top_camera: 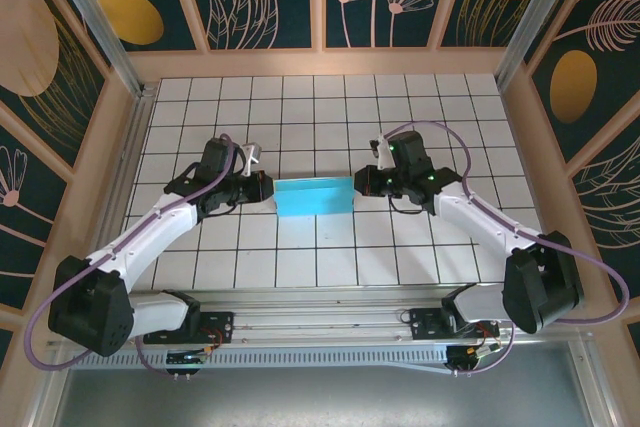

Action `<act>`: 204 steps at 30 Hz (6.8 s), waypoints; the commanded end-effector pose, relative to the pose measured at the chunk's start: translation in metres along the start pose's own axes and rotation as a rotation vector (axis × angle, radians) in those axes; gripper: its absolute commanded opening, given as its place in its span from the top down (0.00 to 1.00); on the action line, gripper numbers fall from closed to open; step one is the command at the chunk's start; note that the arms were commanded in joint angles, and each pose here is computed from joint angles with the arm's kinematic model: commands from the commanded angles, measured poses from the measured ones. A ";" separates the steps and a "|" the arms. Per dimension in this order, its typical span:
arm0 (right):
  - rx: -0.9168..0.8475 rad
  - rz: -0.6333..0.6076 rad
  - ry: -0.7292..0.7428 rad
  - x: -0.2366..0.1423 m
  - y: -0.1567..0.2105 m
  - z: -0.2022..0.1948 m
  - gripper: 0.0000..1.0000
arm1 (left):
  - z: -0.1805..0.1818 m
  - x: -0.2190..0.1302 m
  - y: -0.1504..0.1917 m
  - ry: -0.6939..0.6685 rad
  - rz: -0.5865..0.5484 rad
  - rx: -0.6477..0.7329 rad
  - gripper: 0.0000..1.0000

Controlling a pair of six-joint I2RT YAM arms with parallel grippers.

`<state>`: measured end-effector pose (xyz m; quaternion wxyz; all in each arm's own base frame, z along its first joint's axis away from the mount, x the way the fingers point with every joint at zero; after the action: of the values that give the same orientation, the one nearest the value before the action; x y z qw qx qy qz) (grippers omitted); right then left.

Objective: Fold the paper box

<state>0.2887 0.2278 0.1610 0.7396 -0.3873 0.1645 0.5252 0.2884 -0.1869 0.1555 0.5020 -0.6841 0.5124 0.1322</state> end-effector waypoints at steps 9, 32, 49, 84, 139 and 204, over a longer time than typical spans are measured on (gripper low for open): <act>0.018 0.045 0.077 0.010 0.026 -0.019 0.93 | 0.012 0.005 0.034 -0.026 0.088 -0.026 0.92; 0.343 -0.122 -0.079 -0.017 -0.033 0.025 0.57 | 0.008 0.005 0.024 -0.017 0.068 -0.016 0.92; 0.406 -0.051 0.027 0.020 -0.005 -0.010 0.64 | 0.006 0.002 0.020 -0.019 0.054 -0.012 0.86; 0.393 -0.050 0.067 0.023 0.004 -0.023 0.76 | 0.005 0.012 -0.009 0.126 -0.221 -0.522 0.54; 0.412 0.027 -0.005 0.055 0.117 -0.019 0.69 | 0.021 0.055 0.105 0.047 0.032 -0.367 0.49; -0.100 -1.006 0.459 -0.153 -0.121 -0.126 0.01 | 0.134 -0.128 -0.066 -0.717 -0.900 0.047 0.01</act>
<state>0.3690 0.0520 0.2478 0.8536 -0.5094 0.0693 0.0839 0.3455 -0.0392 0.2192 0.6175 -0.7791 0.0598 0.0895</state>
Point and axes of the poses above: each hand's point on the last joint's axis, 136 mm out from that joint toward the fingers, its own x axis out along the fingers, its own z axis along the line the jaws close on, y = z × x, the point moved 1 cm from there along -x, back along the fingers, and after that the axes turned 9 degrees about x, right-handed, at the moved point
